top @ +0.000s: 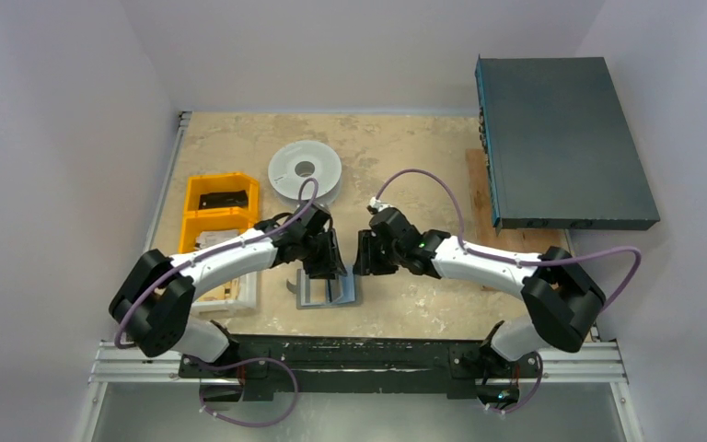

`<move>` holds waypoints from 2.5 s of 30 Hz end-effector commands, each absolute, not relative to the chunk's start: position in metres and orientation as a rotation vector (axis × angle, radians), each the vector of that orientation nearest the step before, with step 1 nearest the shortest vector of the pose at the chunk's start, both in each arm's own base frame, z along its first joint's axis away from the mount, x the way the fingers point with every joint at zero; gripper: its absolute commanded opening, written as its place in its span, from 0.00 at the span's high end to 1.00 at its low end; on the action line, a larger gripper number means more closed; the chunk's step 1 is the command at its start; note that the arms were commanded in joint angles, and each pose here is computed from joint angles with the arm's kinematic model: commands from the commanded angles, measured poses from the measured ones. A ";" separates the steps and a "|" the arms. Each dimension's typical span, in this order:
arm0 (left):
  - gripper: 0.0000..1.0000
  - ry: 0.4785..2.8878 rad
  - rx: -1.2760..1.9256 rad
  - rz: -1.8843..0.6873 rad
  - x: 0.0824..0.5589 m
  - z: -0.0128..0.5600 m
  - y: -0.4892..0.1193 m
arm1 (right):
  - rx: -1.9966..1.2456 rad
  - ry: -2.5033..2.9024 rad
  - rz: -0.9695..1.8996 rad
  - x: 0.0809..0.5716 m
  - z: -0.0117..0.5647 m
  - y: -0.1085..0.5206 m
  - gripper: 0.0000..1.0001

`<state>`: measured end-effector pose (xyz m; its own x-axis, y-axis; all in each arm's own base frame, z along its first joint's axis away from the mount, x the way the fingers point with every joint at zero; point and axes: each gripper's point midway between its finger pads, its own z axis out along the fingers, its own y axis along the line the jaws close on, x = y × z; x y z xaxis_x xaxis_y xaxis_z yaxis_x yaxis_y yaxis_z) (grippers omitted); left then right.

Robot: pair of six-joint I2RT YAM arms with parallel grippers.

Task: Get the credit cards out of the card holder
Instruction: Remove the credit card from the card holder.

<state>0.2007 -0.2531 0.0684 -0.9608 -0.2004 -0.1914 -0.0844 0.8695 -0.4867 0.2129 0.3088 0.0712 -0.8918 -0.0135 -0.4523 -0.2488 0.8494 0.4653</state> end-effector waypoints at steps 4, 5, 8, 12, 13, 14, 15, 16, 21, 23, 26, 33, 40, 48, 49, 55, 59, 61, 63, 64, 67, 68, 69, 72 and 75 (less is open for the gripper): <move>0.64 2.809 -0.214 -0.838 0.213 0.062 -0.287 | -0.099 2.561 0.689 0.212 0.079 0.283 0.63; 0.64 2.818 -0.213 -0.846 0.212 0.059 -0.289 | -0.099 2.561 0.689 0.212 0.079 0.282 0.64; 0.64 2.823 -0.210 -0.859 0.212 0.056 -0.292 | -0.103 2.555 0.682 0.214 0.079 0.283 0.67; 0.62 2.793 -0.203 -0.837 0.215 0.065 -0.287 | -0.124 2.563 0.717 0.212 0.075 0.294 0.72; 0.61 2.784 -0.197 -0.825 0.216 0.068 -0.284 | -0.132 2.568 0.718 0.212 0.075 0.297 0.73; 0.61 2.779 -0.192 -0.816 0.216 0.070 -0.282 | -0.142 2.567 0.723 0.212 0.076 0.301 0.74; 0.61 2.774 -0.188 -0.807 0.216 0.071 -0.280 | -0.146 2.560 0.730 0.213 0.078 0.305 0.75; 0.61 2.771 -0.184 -0.801 0.216 0.073 -0.278 | -0.153 2.558 0.735 0.212 0.079 0.308 0.76; 0.61 2.758 -0.206 -0.784 0.216 0.074 -0.268 | -0.185 2.543 0.766 0.211 0.088 0.323 0.80; 0.61 2.756 -0.225 -0.778 0.216 0.074 -0.262 | -0.194 2.536 0.778 0.210 0.091 0.328 0.80; 0.61 2.748 -0.253 -0.765 0.217 0.073 -0.251 | -0.221 2.536 0.795 0.206 0.092 0.337 0.82; 0.66 2.753 -0.267 -0.770 0.217 0.068 -0.237 | -0.266 2.573 0.779 0.205 0.076 0.350 0.85; 0.68 2.776 -0.249 -0.780 0.211 0.056 -0.234 | -0.233 2.656 0.694 0.201 0.041 0.335 0.89; 0.68 2.828 -0.254 -0.763 0.201 0.033 -0.230 | -0.199 2.722 0.635 0.193 0.010 0.317 0.91; 0.67 2.833 -0.252 -0.761 0.201 0.031 -0.230 | -0.199 2.729 0.633 0.192 0.008 0.316 0.92; 0.66 2.848 -0.247 -0.762 0.200 0.025 -0.231 | -0.212 2.751 0.634 0.189 -0.002 0.317 0.93; 0.66 2.854 -0.250 -0.783 0.199 0.023 -0.233 | -0.220 2.762 0.642 0.187 -0.006 0.319 0.94; 0.67 2.850 -0.257 -0.801 0.199 0.024 -0.235 | -0.223 2.767 0.645 0.186 -0.008 0.319 0.94; 0.67 2.840 -0.263 -0.820 0.199 0.026 -0.237 | -0.223 2.774 0.640 0.185 -0.011 0.319 0.94; 0.67 2.831 -0.269 -0.829 0.200 0.028 -0.237 | -0.222 2.777 0.638 0.185 -0.012 0.318 0.94; 0.69 2.805 -0.277 -0.855 0.201 0.037 -0.239 | -0.222 2.790 0.628 0.183 -0.018 0.317 0.94; 0.70 2.798 -0.281 -0.862 0.201 0.040 -0.239 | -0.222 2.793 0.628 0.183 -0.020 0.316 0.94; 0.71 2.791 -0.283 -0.871 0.202 0.043 -0.239 | -0.223 2.798 0.625 0.182 -0.021 0.316 0.94; 0.75 2.775 -0.284 -0.890 0.201 0.048 -0.239 | -0.223 2.805 0.626 0.181 -0.025 0.316 0.95; 0.79 2.762 -0.286 -0.911 0.202 0.051 -0.239 | -0.222 2.808 0.623 0.181 -0.026 0.316 0.95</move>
<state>0.1930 -0.2225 0.0281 -0.9639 -0.2379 -0.1194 -0.1465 0.8486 -0.5084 0.1978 0.3428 0.0192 -0.9334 -0.0526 -0.3550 -0.2383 0.8305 0.5035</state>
